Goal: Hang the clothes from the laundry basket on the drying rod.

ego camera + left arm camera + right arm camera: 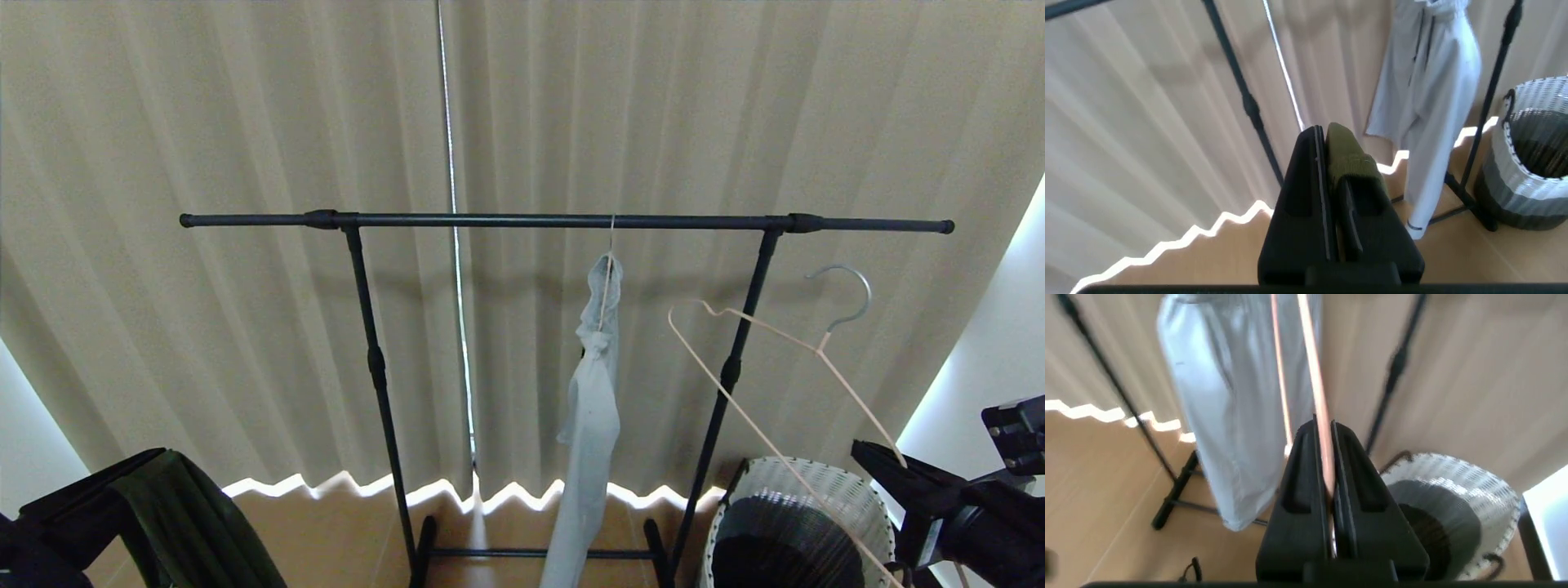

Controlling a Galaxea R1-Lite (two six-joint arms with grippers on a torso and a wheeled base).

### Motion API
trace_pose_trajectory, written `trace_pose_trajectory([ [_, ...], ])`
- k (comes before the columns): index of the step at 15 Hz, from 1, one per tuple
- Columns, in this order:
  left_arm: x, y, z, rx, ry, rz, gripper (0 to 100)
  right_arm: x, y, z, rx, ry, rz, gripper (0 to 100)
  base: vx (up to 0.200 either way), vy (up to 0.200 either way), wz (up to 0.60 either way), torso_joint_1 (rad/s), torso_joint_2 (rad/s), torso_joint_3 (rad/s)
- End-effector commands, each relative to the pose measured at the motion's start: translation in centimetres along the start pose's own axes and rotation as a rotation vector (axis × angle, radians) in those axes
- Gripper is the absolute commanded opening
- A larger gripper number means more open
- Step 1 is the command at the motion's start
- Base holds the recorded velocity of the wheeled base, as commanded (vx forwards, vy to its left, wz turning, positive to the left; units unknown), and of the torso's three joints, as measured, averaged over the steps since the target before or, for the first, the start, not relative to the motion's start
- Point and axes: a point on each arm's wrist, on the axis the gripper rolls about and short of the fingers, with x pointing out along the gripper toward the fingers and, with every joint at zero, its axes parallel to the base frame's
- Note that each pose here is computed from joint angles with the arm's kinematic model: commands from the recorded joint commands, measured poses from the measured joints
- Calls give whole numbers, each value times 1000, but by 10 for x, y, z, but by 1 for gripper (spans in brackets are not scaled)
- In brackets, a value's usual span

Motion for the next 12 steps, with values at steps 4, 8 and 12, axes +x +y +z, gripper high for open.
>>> trace_pose_trajectory([
  [4, 2, 1, 3, -2, -3, -2, 0, 1, 3, 5, 4, -29, 19, 0, 0, 0, 0, 0, 0, 0],
  [8, 13, 4, 13, 31, 41, 6, 0, 3, 13, 11, 11, -52, 88, 0, 0, 0, 0, 0, 0, 0],
  [12, 44, 14, 41, 2, 141, 42, 0, 11, 26, 41, 22, -150, 177, 0, 0, 0, 0, 0, 0, 0],
])
